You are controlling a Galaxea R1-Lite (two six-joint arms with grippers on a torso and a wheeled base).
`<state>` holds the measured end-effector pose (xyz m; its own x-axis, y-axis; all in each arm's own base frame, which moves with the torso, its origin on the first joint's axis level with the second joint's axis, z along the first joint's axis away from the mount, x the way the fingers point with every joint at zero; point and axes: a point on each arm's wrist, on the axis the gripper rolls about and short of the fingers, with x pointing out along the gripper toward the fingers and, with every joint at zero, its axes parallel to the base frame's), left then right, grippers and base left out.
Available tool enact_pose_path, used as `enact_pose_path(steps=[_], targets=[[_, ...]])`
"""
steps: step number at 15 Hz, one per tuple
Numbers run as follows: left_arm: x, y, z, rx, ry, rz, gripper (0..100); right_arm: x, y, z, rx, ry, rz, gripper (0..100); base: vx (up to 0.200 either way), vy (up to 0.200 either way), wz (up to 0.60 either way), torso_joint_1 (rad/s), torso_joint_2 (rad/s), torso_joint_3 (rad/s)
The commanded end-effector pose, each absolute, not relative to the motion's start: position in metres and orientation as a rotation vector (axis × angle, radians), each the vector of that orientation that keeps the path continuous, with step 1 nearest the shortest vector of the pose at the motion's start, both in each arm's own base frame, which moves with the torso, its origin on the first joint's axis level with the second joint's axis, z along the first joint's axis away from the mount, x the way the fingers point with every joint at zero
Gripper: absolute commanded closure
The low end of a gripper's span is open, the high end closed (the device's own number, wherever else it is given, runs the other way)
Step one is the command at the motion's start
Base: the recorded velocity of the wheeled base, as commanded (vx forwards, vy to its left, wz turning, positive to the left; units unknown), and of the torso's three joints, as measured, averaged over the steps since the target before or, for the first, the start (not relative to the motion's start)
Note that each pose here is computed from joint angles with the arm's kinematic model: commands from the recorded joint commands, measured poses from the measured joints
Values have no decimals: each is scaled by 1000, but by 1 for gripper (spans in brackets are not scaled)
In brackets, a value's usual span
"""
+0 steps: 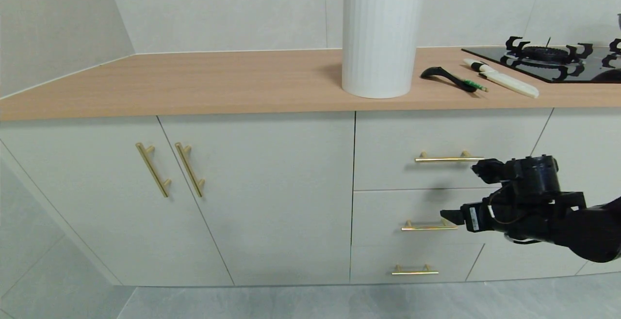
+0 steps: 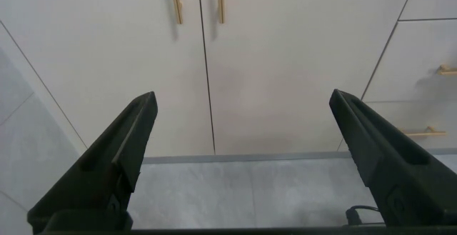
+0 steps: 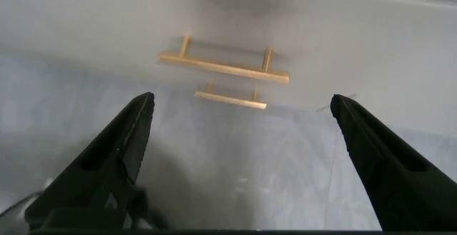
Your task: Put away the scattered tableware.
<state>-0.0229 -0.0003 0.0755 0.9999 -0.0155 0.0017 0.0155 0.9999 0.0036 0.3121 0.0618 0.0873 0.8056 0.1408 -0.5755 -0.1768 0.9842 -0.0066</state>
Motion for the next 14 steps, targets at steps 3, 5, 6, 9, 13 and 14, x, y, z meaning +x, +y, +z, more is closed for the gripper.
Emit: enact_pose_path(steps=[3,5,6,9,13,14], targets=[[-23,0,76,3,-2,-15,0,333,72,37,-95,621,95,0,0,0,0,0,0,0],[-23,0,76,3,-2,-15,0,334,72,32,-95,630,94,0,0,0,0,0,0,0],[-23,0,75,3,0,-15,0,335,72,30,-95,636,93,0,0,0,0,0,0,0],[-23,0,76,3,-2,-15,0,338,73,19,-93,651,92,0,0,0,0,0,0,0],[-23,0,76,3,-2,-15,0,348,74,-9,-100,615,57,0,0,0,0,0,0,0],[-23,0,76,3,-2,-15,0,351,75,-13,-101,604,51,0,0,0,0,0,0,0]])
